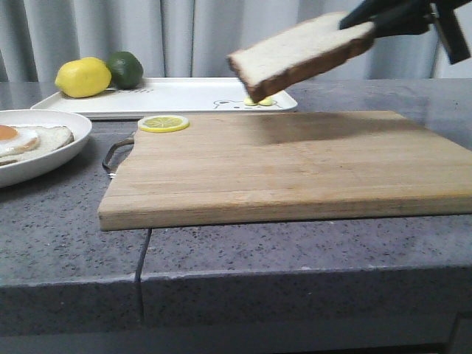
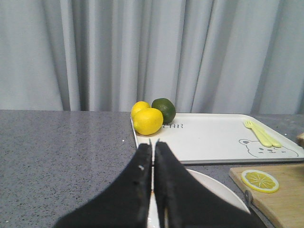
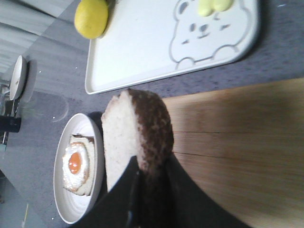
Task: Place bread and move sandwich to tray
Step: 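Lift the bread with the right gripper and carry it over the egg toast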
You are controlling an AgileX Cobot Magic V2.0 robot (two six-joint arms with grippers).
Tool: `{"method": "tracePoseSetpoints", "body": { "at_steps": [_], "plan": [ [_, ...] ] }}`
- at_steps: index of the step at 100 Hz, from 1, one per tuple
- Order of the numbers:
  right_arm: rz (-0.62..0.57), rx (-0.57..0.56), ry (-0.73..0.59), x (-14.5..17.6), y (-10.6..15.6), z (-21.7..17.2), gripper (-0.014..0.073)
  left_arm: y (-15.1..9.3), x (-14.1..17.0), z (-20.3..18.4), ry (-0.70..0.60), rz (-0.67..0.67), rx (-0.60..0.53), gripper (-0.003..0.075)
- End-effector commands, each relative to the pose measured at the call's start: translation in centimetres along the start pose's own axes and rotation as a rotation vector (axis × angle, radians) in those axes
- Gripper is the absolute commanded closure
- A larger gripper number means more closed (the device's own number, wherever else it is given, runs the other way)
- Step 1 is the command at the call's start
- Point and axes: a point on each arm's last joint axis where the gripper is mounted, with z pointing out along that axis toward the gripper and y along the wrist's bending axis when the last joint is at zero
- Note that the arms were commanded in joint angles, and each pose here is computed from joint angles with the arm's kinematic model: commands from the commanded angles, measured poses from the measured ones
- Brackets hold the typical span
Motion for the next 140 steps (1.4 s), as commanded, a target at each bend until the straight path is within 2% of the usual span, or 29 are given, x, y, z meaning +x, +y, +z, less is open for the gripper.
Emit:
{"method": "tracePoseSetpoints", "body": {
  "at_steps": [1,14,35,48,64,85,106,115,130,136,140],
  "plan": [
    [-0.042,-0.094,-0.073,0.4,4.4,0.4,0.0657,-0.1,-1.8,0.1,-0.097,-0.02,0.007,0.074],
    [-0.083,-0.139,-0.044,3.0,7.3,3.8,0.0657,-0.1,-1.8,0.1,-0.097,-0.02,0.007,0.074],
    [-0.015,-0.248,0.001,6.3,9.6,8.5,0.0657,-0.1,-1.8,0.1,-0.097,-0.048,0.009,0.074],
    [0.005,-0.316,0.023,7.4,11.4,10.6,0.0657,-0.1,-1.8,0.1,-0.097,-0.048,0.009,0.074],
    [-0.029,-0.333,0.036,8.5,13.5,13.3,0.0657,-0.1,-1.8,0.1,-0.097,-0.05,0.009,0.074],
    [-0.056,-0.376,0.081,9.8,15.3,16.3,0.0657,-0.1,-1.8,0.1,-0.097,-0.05,0.009,0.074],
    [-0.057,-0.343,0.095,10.6,14.6,17.9,0.0649,-0.1,-1.8,0.1,-0.097,-0.05,0.009,0.074],
    [-0.063,-0.348,0.116,10.9,14.3,18.3,0.0583,-0.1,-1.8,0.1,-0.097,-0.05,0.009,0.074],
    [-0.067,-0.335,0.118,11.0,13.8,18.7,0.0332,-0.1,-1.8,0.1,-0.097,-0.05,0.009,0.074],
    [-0.067,-0.322,0.104,10.9,13.7,18.8,0.0265,-0.1,-1.8,0.1,-0.097,-0.05,0.009,0.074],
    [-0.069,-0.318,0.099,10.8,13.7,18.8,0.0253,-0.1,-1.8,0.1,-0.097,-0.05,0.009,0.074]
  ]
}}
